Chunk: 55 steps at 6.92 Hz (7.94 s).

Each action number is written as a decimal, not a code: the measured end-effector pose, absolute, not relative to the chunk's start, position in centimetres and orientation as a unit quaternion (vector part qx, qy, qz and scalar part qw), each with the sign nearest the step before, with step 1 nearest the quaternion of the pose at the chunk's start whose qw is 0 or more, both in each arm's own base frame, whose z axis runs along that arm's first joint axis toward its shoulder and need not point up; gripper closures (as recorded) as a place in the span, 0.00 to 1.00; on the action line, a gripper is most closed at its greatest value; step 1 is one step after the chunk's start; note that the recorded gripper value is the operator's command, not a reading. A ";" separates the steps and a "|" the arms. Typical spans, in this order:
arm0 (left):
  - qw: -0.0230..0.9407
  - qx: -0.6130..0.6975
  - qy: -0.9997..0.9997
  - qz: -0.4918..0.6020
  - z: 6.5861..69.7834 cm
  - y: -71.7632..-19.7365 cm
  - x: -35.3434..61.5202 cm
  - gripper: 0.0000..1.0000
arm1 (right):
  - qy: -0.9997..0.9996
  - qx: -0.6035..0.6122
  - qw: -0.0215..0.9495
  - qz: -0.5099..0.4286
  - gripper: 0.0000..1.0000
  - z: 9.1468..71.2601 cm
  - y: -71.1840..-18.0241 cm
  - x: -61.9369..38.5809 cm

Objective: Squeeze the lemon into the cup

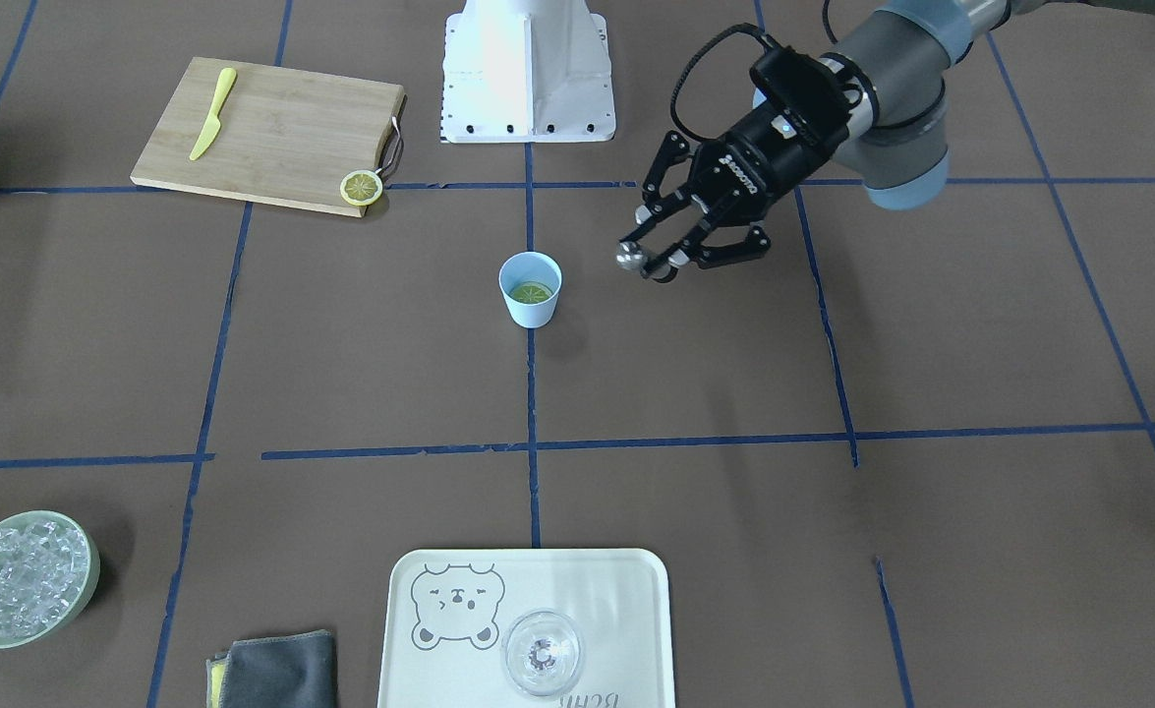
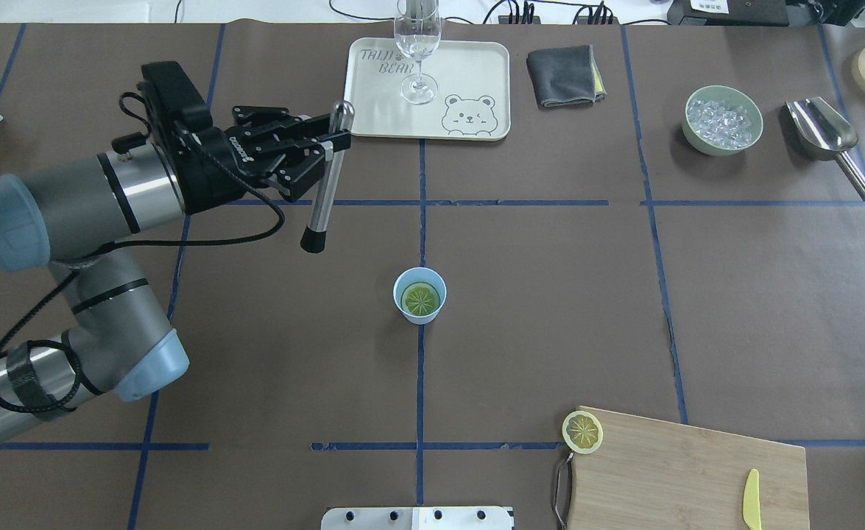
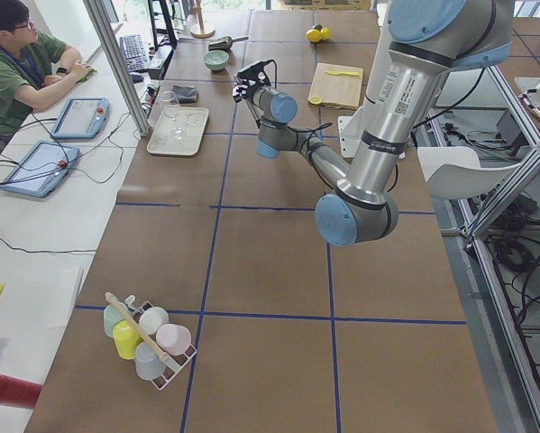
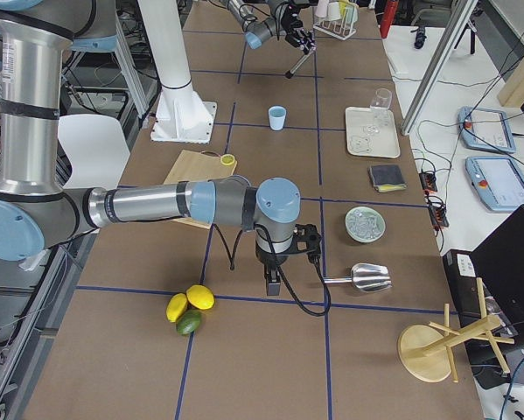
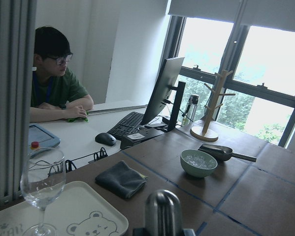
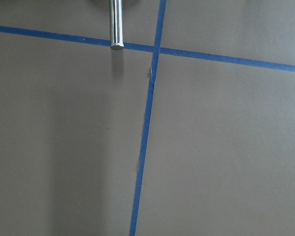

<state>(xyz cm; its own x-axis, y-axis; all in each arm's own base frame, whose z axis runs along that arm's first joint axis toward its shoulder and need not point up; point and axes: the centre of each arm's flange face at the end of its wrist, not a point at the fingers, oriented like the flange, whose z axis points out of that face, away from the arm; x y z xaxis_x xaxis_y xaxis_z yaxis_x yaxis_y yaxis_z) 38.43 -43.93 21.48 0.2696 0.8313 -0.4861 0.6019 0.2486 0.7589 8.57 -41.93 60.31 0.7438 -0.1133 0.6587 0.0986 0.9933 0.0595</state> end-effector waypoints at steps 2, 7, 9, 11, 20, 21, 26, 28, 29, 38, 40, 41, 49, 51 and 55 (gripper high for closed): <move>0.464 0.642 0.602 0.103 21.2 -40.7 43.8 1.00 | -0.353 0.008 0.934 -0.054 0.00 60.5 -41.9 8.7; 0.418 0.664 0.617 0.061 21.0 -37.0 51.1 1.00 | -0.353 0.007 0.934 -0.048 0.00 60.8 -41.8 9.0; 0.427 0.669 0.605 0.059 21.4 -37.5 51.9 1.00 | -0.353 0.007 0.934 -0.048 0.00 60.8 -41.8 9.0; 0.448 0.665 0.593 0.067 23.3 -38.0 53.2 1.00 | -0.353 0.006 0.934 -0.047 0.00 60.9 -41.8 9.1; 0.439 0.683 0.581 0.056 19.4 -41.3 48.1 1.00 | -0.357 -0.008 0.933 -0.038 0.00 62.2 -41.7 9.0; 0.463 0.674 0.571 0.078 18.6 -42.2 47.0 1.00 | -0.357 -0.009 0.933 -0.038 0.00 62.3 -41.7 9.0; 0.703 0.487 0.470 0.218 24.1 -48.0 35.8 1.00 | -0.355 0.000 0.934 -0.036 0.00 62.0 -42.2 9.0; 0.793 0.389 0.426 0.196 31.3 -47.9 33.1 1.00 | -0.354 0.014 0.935 -0.023 0.00 62.5 -43.1 8.2; 0.828 0.338 0.421 0.153 35.2 -47.3 32.1 1.00 | -0.354 0.020 0.935 -0.021 0.00 62.8 -43.6 7.3; 0.928 0.140 0.346 -0.010 50.1 -47.7 33.3 0.98 | -0.354 0.030 0.934 -0.026 0.00 63.0 -43.9 6.3; 0.929 0.137 0.344 -0.012 50.4 -48.1 33.6 0.00 | -0.354 0.030 0.934 -0.026 0.00 63.0 -43.8 6.3; 0.929 0.139 0.344 -0.010 50.3 -48.1 33.7 0.00 | -0.354 0.030 0.934 -0.026 0.00 63.0 -43.8 6.3; 0.921 0.199 0.280 0.184 53.1 -55.8 2.4 0.00 | -0.355 0.029 0.934 -0.024 0.00 63.0 -43.8 6.3; 0.918 0.142 0.346 0.136 57.5 -52.0 -4.2 0.00 | -0.356 0.029 0.934 -0.024 0.00 63.0 -43.8 6.3; 0.926 0.051 0.367 0.071 62.2 -47.8 -7.3 0.00 | -0.357 0.030 0.933 -0.023 0.00 62.8 -43.8 6.3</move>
